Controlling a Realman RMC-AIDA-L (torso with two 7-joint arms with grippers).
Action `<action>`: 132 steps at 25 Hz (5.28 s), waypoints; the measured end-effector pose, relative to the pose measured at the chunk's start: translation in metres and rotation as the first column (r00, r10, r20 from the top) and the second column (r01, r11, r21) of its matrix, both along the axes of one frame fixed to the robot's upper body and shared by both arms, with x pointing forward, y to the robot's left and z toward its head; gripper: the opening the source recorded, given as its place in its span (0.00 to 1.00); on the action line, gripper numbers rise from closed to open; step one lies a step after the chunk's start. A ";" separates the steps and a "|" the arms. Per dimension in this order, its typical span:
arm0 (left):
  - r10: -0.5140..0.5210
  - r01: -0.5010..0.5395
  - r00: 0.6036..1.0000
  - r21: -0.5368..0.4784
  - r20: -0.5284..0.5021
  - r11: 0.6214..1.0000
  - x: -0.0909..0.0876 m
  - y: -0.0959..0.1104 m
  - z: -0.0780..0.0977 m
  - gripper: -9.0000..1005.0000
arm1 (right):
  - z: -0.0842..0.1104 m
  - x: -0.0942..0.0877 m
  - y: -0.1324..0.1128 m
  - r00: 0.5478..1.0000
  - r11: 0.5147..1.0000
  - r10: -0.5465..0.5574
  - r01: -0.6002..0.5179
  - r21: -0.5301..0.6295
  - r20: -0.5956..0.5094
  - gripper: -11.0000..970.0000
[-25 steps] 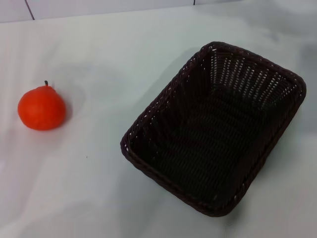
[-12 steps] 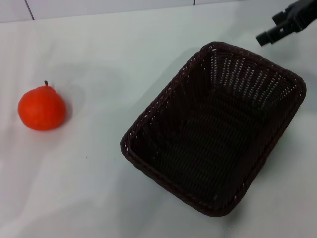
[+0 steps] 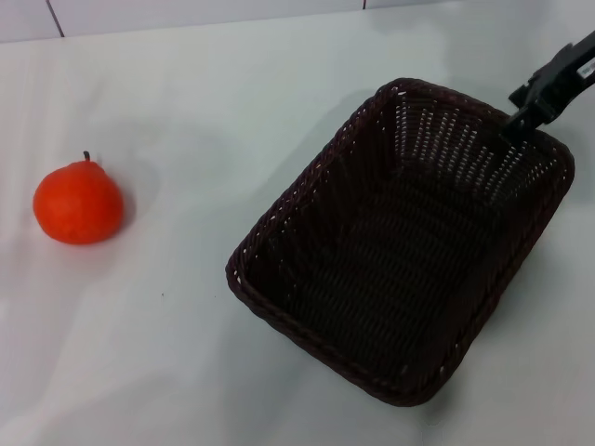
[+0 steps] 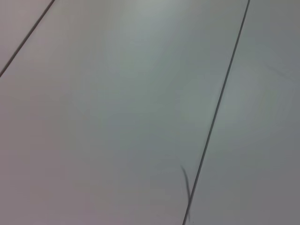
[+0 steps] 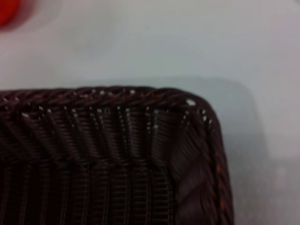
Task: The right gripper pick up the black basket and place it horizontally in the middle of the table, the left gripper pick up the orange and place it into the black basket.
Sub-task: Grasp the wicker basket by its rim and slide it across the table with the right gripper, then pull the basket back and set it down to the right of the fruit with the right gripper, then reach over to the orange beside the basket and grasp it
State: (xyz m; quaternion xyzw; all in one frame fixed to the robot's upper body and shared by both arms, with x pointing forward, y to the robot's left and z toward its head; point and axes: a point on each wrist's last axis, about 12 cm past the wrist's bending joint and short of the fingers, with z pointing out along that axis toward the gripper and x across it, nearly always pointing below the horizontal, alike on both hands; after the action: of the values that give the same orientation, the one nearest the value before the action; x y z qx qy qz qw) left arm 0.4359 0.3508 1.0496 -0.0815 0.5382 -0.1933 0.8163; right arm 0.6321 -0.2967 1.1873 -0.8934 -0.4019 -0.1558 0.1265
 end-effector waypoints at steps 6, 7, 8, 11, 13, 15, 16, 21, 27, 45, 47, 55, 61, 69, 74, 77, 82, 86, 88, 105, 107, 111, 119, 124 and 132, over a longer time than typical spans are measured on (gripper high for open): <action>-0.007 0.007 1.000 -0.001 0.003 1.000 0.002 -0.002 0.001 0.76 | -0.021 -0.002 0.009 0.999 0.999 0.046 -0.046 0.015 -0.019 0.88; -0.008 0.008 1.000 -0.001 0.002 1.000 0.003 -0.002 0.001 0.76 | -0.023 -0.003 0.010 0.999 0.999 0.048 -0.048 0.015 -0.024 0.86; -0.009 0.009 1.000 -0.001 0.001 1.000 0.004 -0.002 0.001 0.76 | -0.024 -0.003 0.010 0.998 0.999 0.050 -0.050 0.015 -0.029 0.85; -0.010 0.010 1.000 -0.003 -0.010 1.000 0.006 -0.003 0.000 0.76 | -0.027 -0.004 0.010 0.998 0.999 0.049 -0.048 0.021 -0.035 0.77; -0.012 0.012 1.000 -0.003 -0.016 1.000 0.007 -0.004 -0.001 0.76 | -0.026 -0.004 0.006 0.999 0.999 0.038 -0.037 0.030 -0.036 0.68; -0.017 0.016 1.000 -0.003 -0.022 1.000 0.008 -0.005 -0.001 0.76 | -0.024 -0.005 0.002 0.999 0.999 0.023 -0.021 0.050 -0.042 0.58; -0.018 0.018 1.000 -0.002 -0.023 1.000 0.008 -0.005 -0.001 0.76 | -0.023 -0.006 0.000 0.999 0.998 0.018 -0.015 0.063 -0.047 0.55; -0.023 0.023 1.000 -0.001 -0.009 1.000 0.007 -0.005 0.000 0.75 | -0.012 -0.015 -0.010 0.997 0.979 0.003 0.013 0.206 -0.078 0.36; -0.016 0.016 1.000 0.002 0.005 1.000 0.006 -0.003 0.002 0.72 | -0.012 -0.026 -0.025 0.990 0.937 -0.065 0.104 0.333 -0.124 0.17; -0.031 0.030 0.999 0.017 0.020 0.999 0.015 -0.005 0.006 0.69 | -0.048 -0.042 -0.062 0.829 0.595 -0.429 0.559 0.578 -0.360 0.17; -0.032 0.031 0.999 0.019 0.023 0.999 0.015 -0.004 0.007 0.69 | -0.056 -0.043 -0.060 0.790 0.551 -0.462 0.612 0.567 -0.403 0.17; -0.034 0.033 0.999 0.032 0.032 0.999 0.018 -0.002 0.010 0.69 | -0.074 -0.047 -0.042 0.715 0.482 -0.486 0.699 0.528 -0.502 0.17; -0.033 0.032 0.999 0.031 0.032 0.999 0.018 -0.002 0.010 0.69 | -0.088 -0.049 -0.030 0.680 0.471 -0.500 0.733 0.491 -0.536 0.17; -0.033 0.032 0.999 0.031 0.032 0.999 0.018 -0.002 0.010 0.69 | -0.100 -0.051 -0.022 0.659 0.458 -0.510 0.752 0.475 -0.552 0.17; -0.032 0.031 0.999 0.031 0.031 0.999 0.018 -0.002 0.010 0.69 | -0.103 -0.054 -0.020 0.647 0.418 -0.510 0.762 0.495 -0.567 0.17; -0.032 0.031 0.999 0.030 0.031 0.999 0.018 -0.002 0.010 0.69 | -0.103 -0.055 -0.019 0.646 0.396 -0.506 0.763 0.511 -0.572 0.25; -0.029 0.029 0.999 0.030 0.028 0.999 0.018 -0.002 0.010 0.69 | -0.105 -0.057 -0.018 0.642 0.371 -0.490 0.765 0.526 -0.589 0.45; -0.025 0.025 0.999 0.029 0.020 0.999 0.019 -0.001 0.009 0.69 | -0.106 -0.060 -0.014 0.642 0.370 -0.467 0.766 0.526 -0.608 0.61; -0.023 0.023 1.000 0.028 0.019 0.999 0.019 -0.001 0.009 0.69 | -0.107 -0.062 -0.012 0.642 0.371 -0.453 0.766 0.524 -0.618 0.66; -0.131 0.157 0.969 0.115 -0.211 0.981 0.023 0.000 -0.012 0.69 | -0.093 -0.064 -0.047 0.638 0.283 -0.510 0.758 0.588 -0.577 0.85; -0.140 0.178 0.954 0.124 -0.265 0.976 0.024 -0.001 -0.018 0.69 | -0.089 -0.063 -0.053 0.648 0.248 -0.520 0.739 0.627 -0.557 0.84; -0.180 0.243 0.915 0.139 -0.360 0.960 0.030 -0.014 -0.029 0.69 | -0.079 -0.059 -0.060 0.683 0.188 -0.536 0.669 0.720 -0.495 0.84; -0.252 0.344 0.847 0.122 -0.468 0.931 0.046 -0.037 -0.041 0.69 | -0.075 -0.052 -0.063 0.690 0.109 -0.599 0.572 0.813 -0.406 0.84; -0.266 0.375 0.818 0.122 -0.510 0.919 0.051 -0.040 -0.044 0.69 | -0.076 -0.048 -0.058 0.692 0.115 -0.612 0.557 0.822 -0.383 0.83; -0.275 0.421 0.762 0.126 -0.586 0.898 0.055 -0.040 -0.050 0.68 | -0.076 -0.044 -0.059 0.676 0.105 -0.635 0.555 0.825 -0.374 0.83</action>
State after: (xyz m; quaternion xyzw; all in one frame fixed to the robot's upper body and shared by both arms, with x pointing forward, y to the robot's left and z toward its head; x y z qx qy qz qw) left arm 0.4914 0.3108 0.9997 0.0719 0.7767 -0.2410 0.5775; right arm 0.5880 -0.3560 1.1117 -0.7507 0.1386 -0.4149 0.4950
